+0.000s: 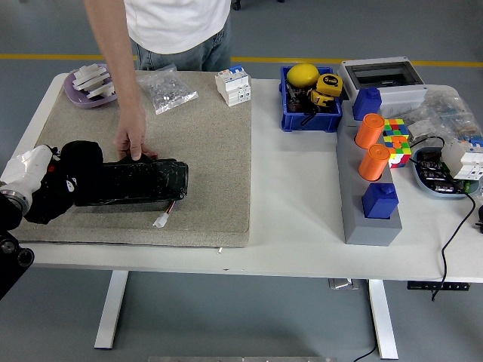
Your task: Pick the rag up,wipe the panel,place it on the desk
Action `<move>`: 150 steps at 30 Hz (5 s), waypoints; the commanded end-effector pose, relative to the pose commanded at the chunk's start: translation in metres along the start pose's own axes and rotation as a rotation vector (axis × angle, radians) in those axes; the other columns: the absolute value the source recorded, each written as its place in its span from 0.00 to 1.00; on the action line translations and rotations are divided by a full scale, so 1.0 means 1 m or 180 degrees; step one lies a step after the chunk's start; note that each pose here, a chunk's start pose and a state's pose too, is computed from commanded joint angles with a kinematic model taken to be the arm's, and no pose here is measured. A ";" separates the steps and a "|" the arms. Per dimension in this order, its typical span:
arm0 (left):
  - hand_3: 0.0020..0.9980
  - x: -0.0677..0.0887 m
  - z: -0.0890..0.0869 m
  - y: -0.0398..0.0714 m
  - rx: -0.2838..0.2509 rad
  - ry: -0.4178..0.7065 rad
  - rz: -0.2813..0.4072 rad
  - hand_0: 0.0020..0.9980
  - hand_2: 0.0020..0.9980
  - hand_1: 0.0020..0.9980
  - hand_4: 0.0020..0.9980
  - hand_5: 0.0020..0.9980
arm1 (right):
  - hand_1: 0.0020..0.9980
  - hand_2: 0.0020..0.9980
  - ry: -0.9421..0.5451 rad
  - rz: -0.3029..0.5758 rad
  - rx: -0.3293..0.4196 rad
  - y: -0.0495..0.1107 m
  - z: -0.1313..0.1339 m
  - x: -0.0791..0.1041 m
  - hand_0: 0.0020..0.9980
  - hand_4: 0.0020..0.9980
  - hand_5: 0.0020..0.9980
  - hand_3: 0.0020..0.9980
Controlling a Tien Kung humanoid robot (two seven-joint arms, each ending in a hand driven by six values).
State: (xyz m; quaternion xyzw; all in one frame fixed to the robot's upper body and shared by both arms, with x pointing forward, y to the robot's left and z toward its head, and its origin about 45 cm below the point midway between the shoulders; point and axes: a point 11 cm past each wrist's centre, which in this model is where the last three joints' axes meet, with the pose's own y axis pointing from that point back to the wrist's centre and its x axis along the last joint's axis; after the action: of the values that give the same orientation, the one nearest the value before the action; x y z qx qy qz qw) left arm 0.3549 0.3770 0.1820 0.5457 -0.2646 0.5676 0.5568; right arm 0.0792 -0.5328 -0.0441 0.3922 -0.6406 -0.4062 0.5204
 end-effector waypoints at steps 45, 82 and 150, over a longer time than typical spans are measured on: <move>0.54 -0.049 0.132 0.030 -0.0982 -0.0086 -0.0487 0.21 0.54 0.13 0.40 0.00 | 0.59 0.64 -0.0023 -0.0012 0.0013 0.000 -0.003 -0.001 0.75 1.00 0.63 0.61; 0.55 -0.003 0.011 -0.002 0.0074 -0.0194 -0.0033 0.21 0.53 0.13 0.42 0.00 | 0.59 0.64 -0.0015 -0.0006 -0.0007 0.000 0.001 0.000 0.75 1.00 0.62 0.61; 0.80 0.019 -0.069 -0.029 0.0392 -0.0102 -0.0134 0.74 0.87 0.87 1.00 0.19 | 0.59 0.64 -0.0014 -0.0018 0.0020 0.000 -0.005 -0.003 0.75 1.00 0.62 0.61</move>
State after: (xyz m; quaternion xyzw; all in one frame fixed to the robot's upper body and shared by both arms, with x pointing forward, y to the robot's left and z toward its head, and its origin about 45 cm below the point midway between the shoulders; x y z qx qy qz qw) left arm 0.3638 0.4527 0.1721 0.5934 -0.2265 0.5622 0.5297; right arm 0.0846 -0.5306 -0.0440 0.3948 -0.6418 -0.4066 0.5166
